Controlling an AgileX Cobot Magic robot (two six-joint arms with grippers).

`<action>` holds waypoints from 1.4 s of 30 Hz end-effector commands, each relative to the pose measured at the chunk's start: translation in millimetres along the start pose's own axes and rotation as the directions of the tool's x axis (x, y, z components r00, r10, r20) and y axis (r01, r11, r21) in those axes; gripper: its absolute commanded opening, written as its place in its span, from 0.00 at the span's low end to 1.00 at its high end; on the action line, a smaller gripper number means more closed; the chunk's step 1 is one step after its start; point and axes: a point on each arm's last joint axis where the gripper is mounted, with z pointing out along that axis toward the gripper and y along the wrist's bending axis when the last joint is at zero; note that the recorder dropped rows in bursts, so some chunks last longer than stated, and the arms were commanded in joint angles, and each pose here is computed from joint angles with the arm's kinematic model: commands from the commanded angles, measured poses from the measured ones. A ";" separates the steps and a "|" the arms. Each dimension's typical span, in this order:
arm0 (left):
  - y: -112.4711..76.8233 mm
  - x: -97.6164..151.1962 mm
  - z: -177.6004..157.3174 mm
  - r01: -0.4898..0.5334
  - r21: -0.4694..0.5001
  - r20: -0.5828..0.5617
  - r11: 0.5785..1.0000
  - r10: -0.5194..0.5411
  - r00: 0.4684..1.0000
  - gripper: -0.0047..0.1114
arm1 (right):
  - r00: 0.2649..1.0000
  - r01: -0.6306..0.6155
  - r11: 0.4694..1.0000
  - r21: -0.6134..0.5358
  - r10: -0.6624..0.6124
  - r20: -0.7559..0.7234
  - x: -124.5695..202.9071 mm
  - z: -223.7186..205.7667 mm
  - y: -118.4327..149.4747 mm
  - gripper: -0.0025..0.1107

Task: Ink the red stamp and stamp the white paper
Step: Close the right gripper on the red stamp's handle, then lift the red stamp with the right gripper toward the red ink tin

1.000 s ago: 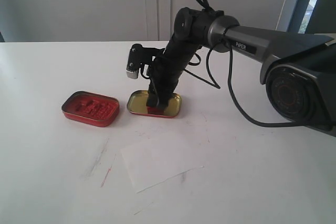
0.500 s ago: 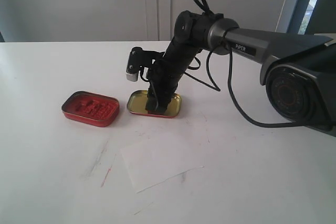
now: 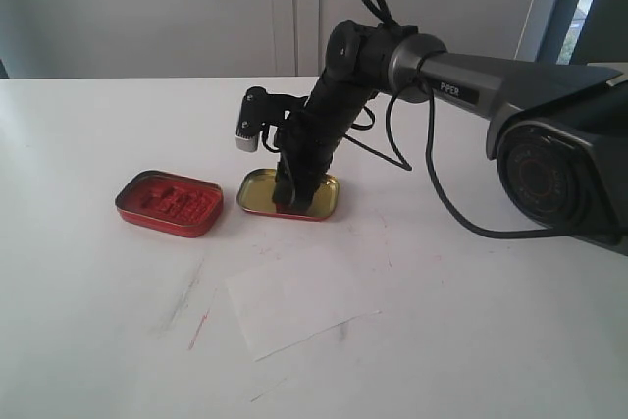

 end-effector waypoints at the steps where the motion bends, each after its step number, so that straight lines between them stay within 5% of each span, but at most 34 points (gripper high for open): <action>1: -0.5 3.1 0.8 0.004 0.003 -0.014 1.000 -0.004 1.000 0.04 | 0.999 0.021 1.000 0.007 -0.021 -0.033 4.0 -1.5 -1.1 0.28; 9: -0.5 3.1 0.8 0.004 0.003 -0.014 1.000 -0.004 1.000 0.04 | 0.999 0.022 1.000 0.012 -0.022 -0.032 4.0 -1.5 -1.6 0.02; 42: -0.5 3.1 0.8 0.004 0.003 -0.014 1.000 -0.004 1.000 0.04 | 0.977 -0.196 0.971 0.138 0.182 0.111 -50.9 -55.4 3.0 0.02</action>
